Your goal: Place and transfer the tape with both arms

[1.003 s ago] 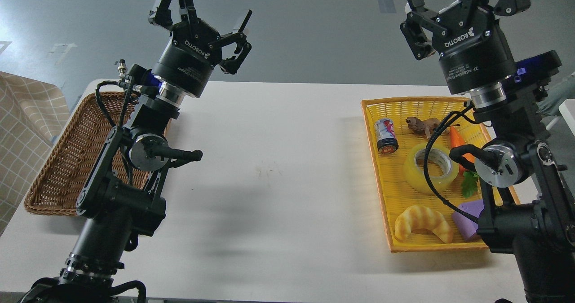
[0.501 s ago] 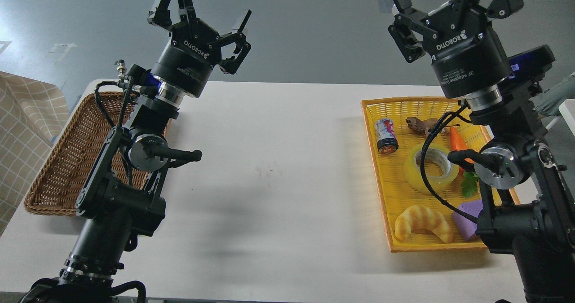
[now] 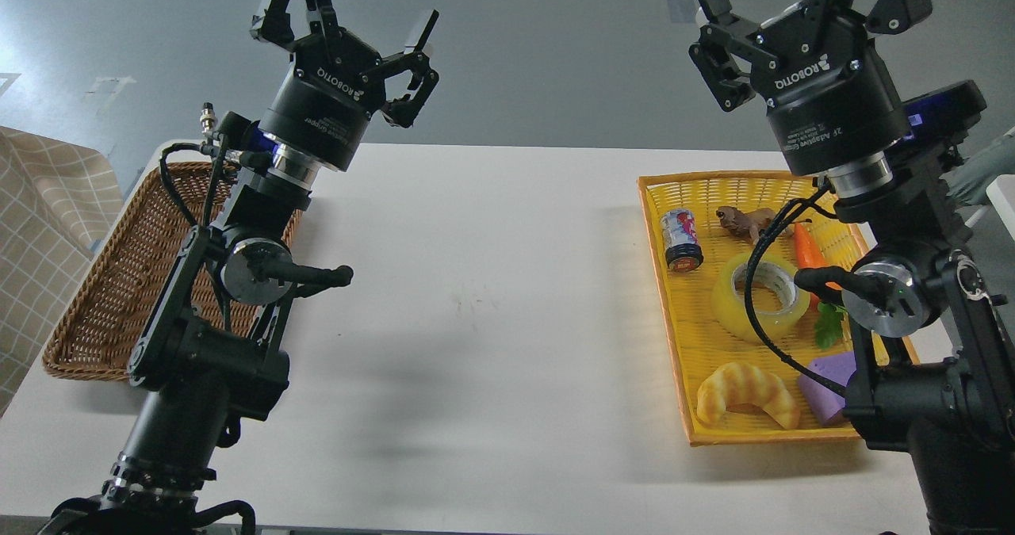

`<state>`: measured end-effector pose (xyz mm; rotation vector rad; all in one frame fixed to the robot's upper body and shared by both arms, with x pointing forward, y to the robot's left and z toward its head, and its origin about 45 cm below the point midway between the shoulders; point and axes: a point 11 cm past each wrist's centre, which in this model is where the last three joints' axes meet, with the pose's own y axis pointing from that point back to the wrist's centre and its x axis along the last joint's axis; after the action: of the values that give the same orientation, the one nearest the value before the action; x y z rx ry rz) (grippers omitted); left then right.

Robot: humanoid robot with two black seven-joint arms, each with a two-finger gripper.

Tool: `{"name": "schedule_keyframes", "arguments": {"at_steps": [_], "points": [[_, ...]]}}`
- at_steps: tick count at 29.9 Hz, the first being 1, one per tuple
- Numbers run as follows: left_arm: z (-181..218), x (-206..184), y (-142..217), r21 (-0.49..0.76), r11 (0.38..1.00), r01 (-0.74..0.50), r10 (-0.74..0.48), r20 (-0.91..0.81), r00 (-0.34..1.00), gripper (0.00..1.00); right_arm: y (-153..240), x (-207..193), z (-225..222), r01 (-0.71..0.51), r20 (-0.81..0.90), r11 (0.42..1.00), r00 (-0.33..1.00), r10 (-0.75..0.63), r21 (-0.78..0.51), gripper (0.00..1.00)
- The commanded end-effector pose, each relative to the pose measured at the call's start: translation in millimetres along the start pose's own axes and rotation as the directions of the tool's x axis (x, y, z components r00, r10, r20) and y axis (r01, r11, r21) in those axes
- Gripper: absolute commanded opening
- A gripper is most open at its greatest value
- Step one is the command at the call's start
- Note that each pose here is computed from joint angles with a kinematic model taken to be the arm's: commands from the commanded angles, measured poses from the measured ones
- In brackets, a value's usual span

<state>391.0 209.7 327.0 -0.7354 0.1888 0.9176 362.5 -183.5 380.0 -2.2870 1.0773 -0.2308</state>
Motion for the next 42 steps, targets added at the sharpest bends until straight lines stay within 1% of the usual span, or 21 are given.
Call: {"name": "schedule_keyframes", "arguments": {"at_steps": [1,8,12,23,25,29,31,37,42], "points": [[-0.8,1.0,2.1,0.002,1.0,-0.004,0.004,-0.001,1.0,0.98,0.7,2.0,1.2,-0.01,-0.001,1.0,1.0,0.01,-0.003,1.0],[-1.1,2.3,2.6,0.002,1.0,-0.015,0.015,-0.001,1.0,0.98,0.2,1.9,1.7,-0.013,-0.002,1.0,1.0,0.013,-0.008,1.0],[-0.2,6.4,1.7,-0.001,0.999,-0.053,0.053,0.003,0.999,0.98,-0.5,1.2,0.6,-0.01,-0.004,1.0,1.0,0.01,-0.005,1.0],[-0.8,5.1,2.0,-0.003,0.999,-0.044,0.044,-0.005,0.999,0.98,-0.5,2.6,1.8,-0.015,-0.007,1.0,1.0,0.015,-0.008,1.0],[-0.1,3.6,2.4,-0.01,0.999,-0.032,0.032,-0.006,0.999,0.98,-0.1,2.2,1.9,-0.013,-0.009,1.0,1.0,0.013,-0.009,1.0],[7.1,1.4,3.1,-0.081,0.997,-0.015,0.014,-0.014,1.0,0.98,-2.6,1.3,-0.3,-0.007,-0.013,1.0,1.0,0.007,-0.003,1.0],[7.3,-0.1,3.4,-0.096,0.995,-0.007,0.005,-0.017,1.0,0.98,-3.9,1.4,-1.7,-0.005,-0.015,1.0,1.0,0.005,0.001,1.0],[7.1,-1.5,2.5,-0.096,0.995,0.002,-0.004,-0.019,1.0,0.98,-2.5,1.7,-0.6,-0.008,-0.014,1.0,1.0,0.008,-0.002,1.0],[5.7,-5.1,2.5,-0.089,0.995,0.035,-0.037,-0.023,0.999,0.98,-3.3,0.0,0.1,-0.002,-0.026,1.0,1.0,0.002,-0.007,1.0]]}}
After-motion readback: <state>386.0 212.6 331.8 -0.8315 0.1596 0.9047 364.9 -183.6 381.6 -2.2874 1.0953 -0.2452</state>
